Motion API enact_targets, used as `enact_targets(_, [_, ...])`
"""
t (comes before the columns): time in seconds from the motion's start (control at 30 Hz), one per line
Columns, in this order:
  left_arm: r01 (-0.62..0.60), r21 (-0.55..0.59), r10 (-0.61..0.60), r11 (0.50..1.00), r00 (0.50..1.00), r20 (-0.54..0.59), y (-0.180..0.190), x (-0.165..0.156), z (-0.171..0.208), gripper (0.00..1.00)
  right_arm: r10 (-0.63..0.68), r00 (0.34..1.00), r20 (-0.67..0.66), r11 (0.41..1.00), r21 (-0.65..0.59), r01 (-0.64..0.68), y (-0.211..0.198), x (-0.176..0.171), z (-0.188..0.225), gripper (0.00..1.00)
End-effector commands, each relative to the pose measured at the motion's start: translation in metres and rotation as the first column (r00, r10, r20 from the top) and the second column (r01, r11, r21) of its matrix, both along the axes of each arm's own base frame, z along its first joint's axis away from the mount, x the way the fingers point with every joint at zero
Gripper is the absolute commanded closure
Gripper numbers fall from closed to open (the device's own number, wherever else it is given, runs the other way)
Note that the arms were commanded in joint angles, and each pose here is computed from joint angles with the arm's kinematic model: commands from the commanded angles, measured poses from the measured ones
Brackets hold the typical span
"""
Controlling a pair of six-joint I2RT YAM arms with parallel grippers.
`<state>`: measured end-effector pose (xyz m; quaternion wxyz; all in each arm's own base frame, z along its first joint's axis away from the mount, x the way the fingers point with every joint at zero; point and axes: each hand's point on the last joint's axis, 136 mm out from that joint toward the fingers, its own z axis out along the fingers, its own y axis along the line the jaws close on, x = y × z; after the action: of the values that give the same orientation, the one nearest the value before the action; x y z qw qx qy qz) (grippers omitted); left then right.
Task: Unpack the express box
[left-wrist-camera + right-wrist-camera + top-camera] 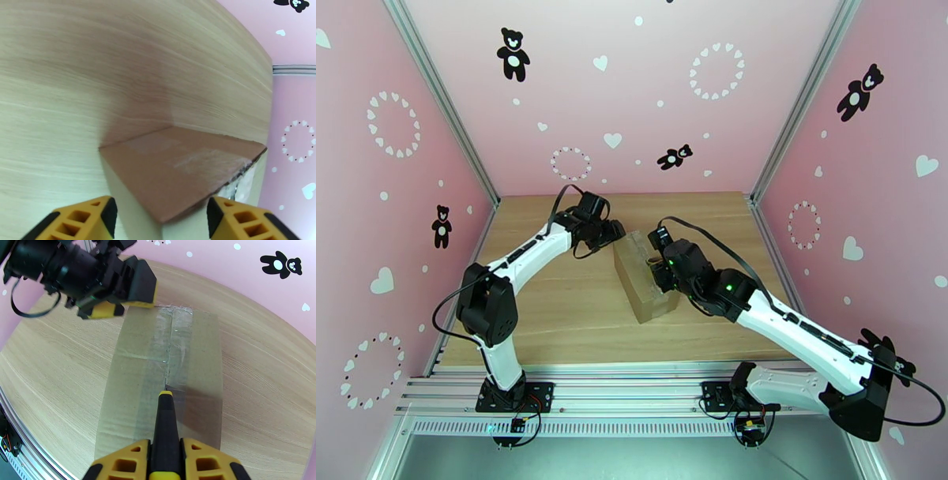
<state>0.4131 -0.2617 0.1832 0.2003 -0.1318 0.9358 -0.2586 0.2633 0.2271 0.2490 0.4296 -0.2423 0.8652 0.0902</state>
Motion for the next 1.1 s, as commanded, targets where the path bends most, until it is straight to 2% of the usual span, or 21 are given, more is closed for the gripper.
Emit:
enact_targets(0.0, [0.093, 0.069, -0.095, 0.993, 0.995, 0.036, -0.002, -0.005, 0.019, 0.33, 0.023, 0.999, -0.028, 0.999, -0.023, -0.024, -0.006, -0.009, -0.003, 1.00])
enact_targets(0.23, [0.300, 0.038, -0.302, 0.953, 0.950, 0.081, -0.037, -0.005, 0.031, 0.32, 0.032, 0.999, -0.022, 0.999, -0.021, -0.032, -0.003, -0.009, 0.001, 1.00])
enact_targets(0.5, [0.430, 0.255, -0.458, 0.866, 0.887, 0.060, -0.045, 0.005, 0.007, 0.31, 0.035, 0.999, -0.017, 0.999, -0.024, -0.036, 0.000, -0.009, 0.004, 1.00])
enact_targets(0.7, [0.476, 0.280, -0.510, 0.834, 0.858, 0.059, -0.048, 0.008, -0.002, 0.31, 0.035, 0.999, -0.014, 0.999, -0.026, -0.035, 0.000, -0.009, 0.005, 1.00])
enact_targets(1.07, [0.432, 0.343, -0.448, 0.834, 0.893, -0.036, -0.034, 0.014, -0.038, 0.32, 0.037, 0.999, -0.011, 0.998, -0.051, -0.037, 0.002, -0.013, 0.006, 1.00])
